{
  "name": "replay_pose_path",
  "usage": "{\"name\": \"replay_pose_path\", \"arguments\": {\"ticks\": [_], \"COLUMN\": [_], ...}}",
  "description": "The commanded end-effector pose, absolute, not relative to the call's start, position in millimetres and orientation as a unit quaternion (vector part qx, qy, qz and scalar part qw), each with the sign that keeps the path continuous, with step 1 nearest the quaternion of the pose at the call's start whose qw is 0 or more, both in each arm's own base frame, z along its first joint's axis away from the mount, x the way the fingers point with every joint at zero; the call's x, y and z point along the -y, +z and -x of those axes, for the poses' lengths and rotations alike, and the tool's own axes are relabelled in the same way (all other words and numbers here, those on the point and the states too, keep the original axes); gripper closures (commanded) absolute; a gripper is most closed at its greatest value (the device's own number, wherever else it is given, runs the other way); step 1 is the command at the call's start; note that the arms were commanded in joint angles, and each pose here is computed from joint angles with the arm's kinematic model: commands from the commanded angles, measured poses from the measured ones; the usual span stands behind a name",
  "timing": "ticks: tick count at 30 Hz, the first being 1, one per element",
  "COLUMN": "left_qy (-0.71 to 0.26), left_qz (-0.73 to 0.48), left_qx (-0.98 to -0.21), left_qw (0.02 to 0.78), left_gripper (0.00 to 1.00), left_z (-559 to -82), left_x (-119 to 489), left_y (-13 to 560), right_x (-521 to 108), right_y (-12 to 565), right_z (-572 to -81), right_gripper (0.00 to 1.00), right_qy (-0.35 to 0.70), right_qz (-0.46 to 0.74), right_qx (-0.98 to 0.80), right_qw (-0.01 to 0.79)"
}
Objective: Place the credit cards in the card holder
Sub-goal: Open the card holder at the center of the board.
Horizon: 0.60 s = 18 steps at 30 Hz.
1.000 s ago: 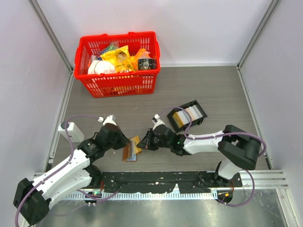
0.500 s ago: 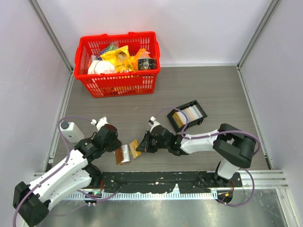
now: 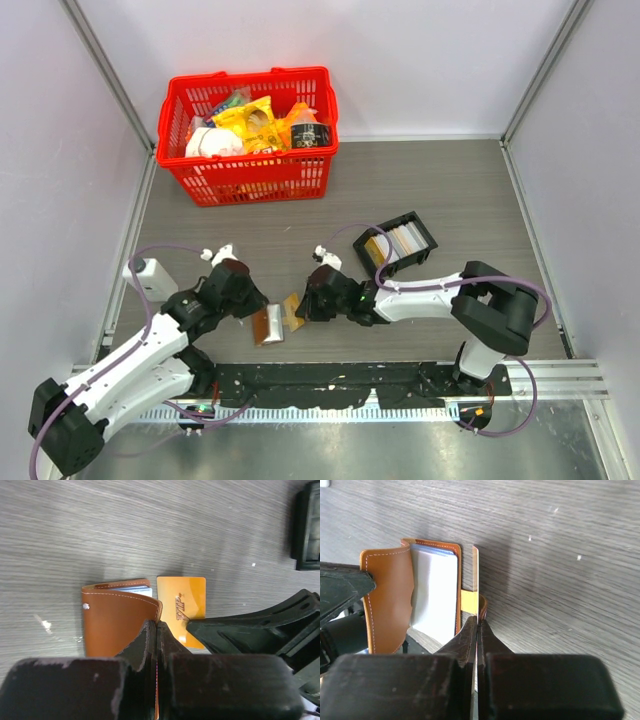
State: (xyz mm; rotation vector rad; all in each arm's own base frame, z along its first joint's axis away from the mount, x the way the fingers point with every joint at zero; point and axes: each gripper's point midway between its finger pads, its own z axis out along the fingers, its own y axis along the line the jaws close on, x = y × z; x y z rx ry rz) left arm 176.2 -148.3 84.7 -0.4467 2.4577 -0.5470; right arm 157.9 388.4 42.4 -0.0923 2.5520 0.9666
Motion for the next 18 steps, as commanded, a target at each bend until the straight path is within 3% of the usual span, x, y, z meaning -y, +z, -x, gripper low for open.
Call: {"name": "replay_pose_path", "arguments": {"ticks": [1, 15, 18], "left_qy": [-0.303, -0.435, -0.421], "left_qz": [0.160, 0.134, 0.127], "left_qx": [-0.890, -0.848, -0.855], "left_qw": [0.300, 0.272, 0.273], "left_gripper": [1.00, 1.00, 1.00], "left_z": [-194.6, -229.4, -233.7], "left_x": [188.9, 273.2, 278.1], "left_y": [118.4, 147.6, 141.1], "right_x": [-351.2, -302.1, -289.1], "right_y": [36.6, 75.9, 85.2], "right_z": [-172.5, -184.8, -188.7], "right_gripper": [0.99, 0.99, 0.99], "right_qy": [0.246, 0.208, 0.193], "right_qz": [0.035, -0.004, -0.015], "right_qx": [-0.935, -0.922, -0.920], "right_qw": [0.254, 0.327, 0.340]}}
